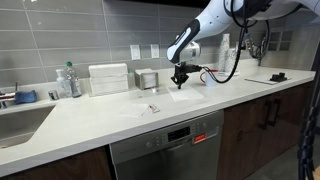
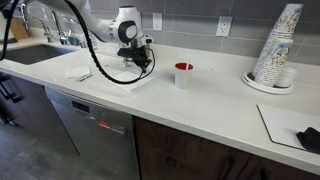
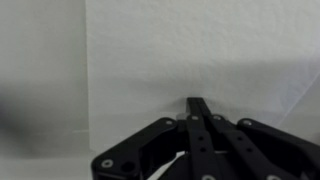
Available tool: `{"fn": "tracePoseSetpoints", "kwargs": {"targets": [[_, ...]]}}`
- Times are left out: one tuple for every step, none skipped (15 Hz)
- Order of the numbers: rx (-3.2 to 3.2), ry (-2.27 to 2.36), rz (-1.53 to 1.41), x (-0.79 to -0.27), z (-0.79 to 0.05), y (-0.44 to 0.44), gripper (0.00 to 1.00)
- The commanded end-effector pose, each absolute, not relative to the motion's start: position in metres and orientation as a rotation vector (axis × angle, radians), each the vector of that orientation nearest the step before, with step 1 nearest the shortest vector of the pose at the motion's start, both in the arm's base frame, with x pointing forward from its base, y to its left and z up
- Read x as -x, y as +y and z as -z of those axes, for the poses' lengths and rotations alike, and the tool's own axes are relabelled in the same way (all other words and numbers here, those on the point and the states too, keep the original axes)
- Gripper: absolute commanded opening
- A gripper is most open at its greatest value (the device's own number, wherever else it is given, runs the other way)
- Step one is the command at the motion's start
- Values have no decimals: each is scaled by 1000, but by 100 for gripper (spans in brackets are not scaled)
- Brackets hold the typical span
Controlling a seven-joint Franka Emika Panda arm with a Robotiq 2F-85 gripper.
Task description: Fold the paper towel in half, then turn it to the right
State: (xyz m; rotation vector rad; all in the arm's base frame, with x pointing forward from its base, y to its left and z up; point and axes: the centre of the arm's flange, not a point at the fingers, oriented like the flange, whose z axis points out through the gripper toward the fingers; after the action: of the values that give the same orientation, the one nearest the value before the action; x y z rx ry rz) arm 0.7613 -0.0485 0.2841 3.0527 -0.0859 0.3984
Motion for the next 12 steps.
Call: {"fn": "tracePoseSetpoints", "kwargs": {"targets": [[-3040, 28, -349, -756, -270, -45, 5], [-3047, 43, -335, -756, -268, -46, 5], [-3045, 41, -322, -757, -268, -47, 5], [-3054, 31, -290, -758, -267, -48, 5], [-3067, -18, -232, -760, -266, -48, 4], [-3071, -81, -166, -761, -265, -49, 4], [-3082, -140, -105, -762, -265, -50, 2], [-3108, -168, -45, -762, -265, -51, 2], [-3095, -242, 0, -761, -265, -53, 1], [-3083, -312, 37, -761, -263, -55, 0], [-3063, -398, 47, -761, -261, -61, 1], [-3050, -480, 52, -763, -260, -65, 0]]}}
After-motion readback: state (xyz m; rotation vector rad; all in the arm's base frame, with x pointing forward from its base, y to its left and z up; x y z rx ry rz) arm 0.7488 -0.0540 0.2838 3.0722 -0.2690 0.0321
